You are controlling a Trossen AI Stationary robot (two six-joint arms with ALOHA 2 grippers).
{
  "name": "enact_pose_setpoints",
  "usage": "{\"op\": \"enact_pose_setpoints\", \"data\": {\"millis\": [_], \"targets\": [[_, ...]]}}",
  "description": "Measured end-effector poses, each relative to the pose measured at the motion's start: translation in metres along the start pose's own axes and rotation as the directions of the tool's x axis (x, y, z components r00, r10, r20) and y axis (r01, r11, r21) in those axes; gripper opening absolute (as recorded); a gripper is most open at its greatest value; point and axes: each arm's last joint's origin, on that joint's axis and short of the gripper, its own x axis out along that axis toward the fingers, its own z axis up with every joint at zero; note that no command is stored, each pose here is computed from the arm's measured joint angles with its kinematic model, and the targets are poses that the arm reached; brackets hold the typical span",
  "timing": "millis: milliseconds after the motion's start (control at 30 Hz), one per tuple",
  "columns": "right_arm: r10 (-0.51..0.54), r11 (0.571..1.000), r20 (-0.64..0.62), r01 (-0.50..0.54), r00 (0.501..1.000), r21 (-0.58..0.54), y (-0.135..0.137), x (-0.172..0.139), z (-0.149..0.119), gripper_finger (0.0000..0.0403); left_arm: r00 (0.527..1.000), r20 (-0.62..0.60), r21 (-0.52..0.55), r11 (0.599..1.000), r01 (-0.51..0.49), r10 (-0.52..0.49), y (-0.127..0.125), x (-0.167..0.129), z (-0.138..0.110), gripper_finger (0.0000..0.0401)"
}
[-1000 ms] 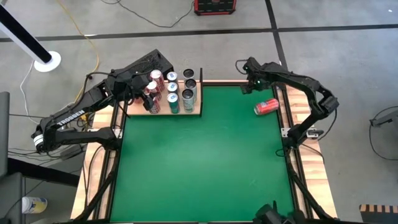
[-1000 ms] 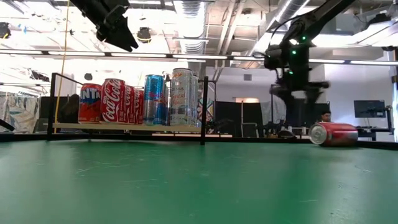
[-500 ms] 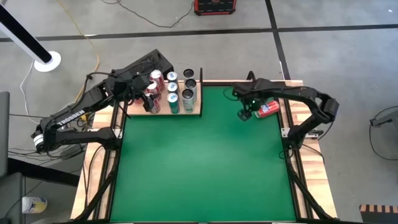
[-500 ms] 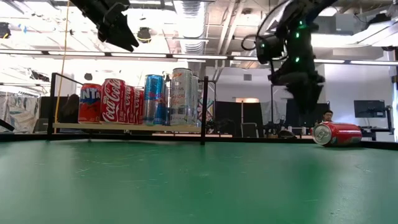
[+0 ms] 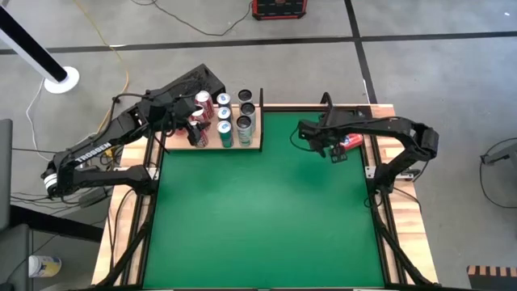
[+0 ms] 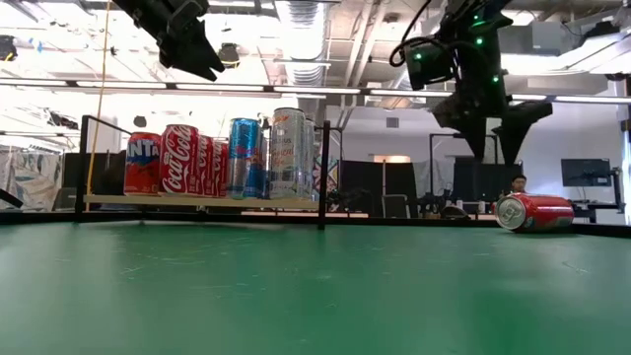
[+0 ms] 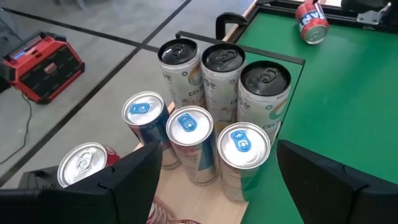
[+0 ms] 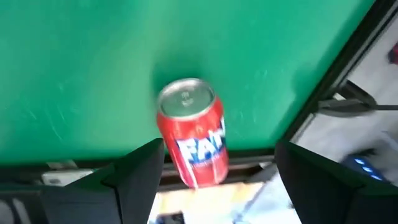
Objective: Place canned beverage on shelf
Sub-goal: Put the red soda can on the shelf aligned with the other red soda cans
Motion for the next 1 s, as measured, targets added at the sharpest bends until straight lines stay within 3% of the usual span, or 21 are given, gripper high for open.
{"op": "enact_pose_setpoints", "data": {"millis": [233,400,667,900,1000], "targets": [[-0.182,0.981,-0.058,0.186,0.982,0.055,-0.002,-0.003,0.003,0.0329,1.0,-0.003,0.0,1.0,0.0,0.0,0.0,0.0,0.0,0.0299],[-0.21,0.976,-0.068,0.214,0.975,0.046,-0.002,-0.005,0.004,0.0329,1.0,0.006,0.01,1.0,-0.001,0.001,0.0,0.0,0.001,0.0299],[-0.154,0.987,-0.117,0.148,0.981,-0.054,-0.004,0.0,-0.005,0.0332,1.0,0.004,0.01,1.0,0.0,0.0,0.0,0.0,0.0,0.0299],[-0.044,0.993,-0.237,0.016,0.971,-0.119,-0.003,0.021,0.007,0.0353,1.0,0.004,0.01,1.0,-0.002,0.001,0.0,0.0,0.0,0.0299],[0.039,0.988,-0.234,-0.073,0.972,-0.139,-0.001,0.031,0.016,0.0364,1.0,0.003,0.01,1.0,-0.003,0.003,0.0,0.0,0.0,0.0299]]}}
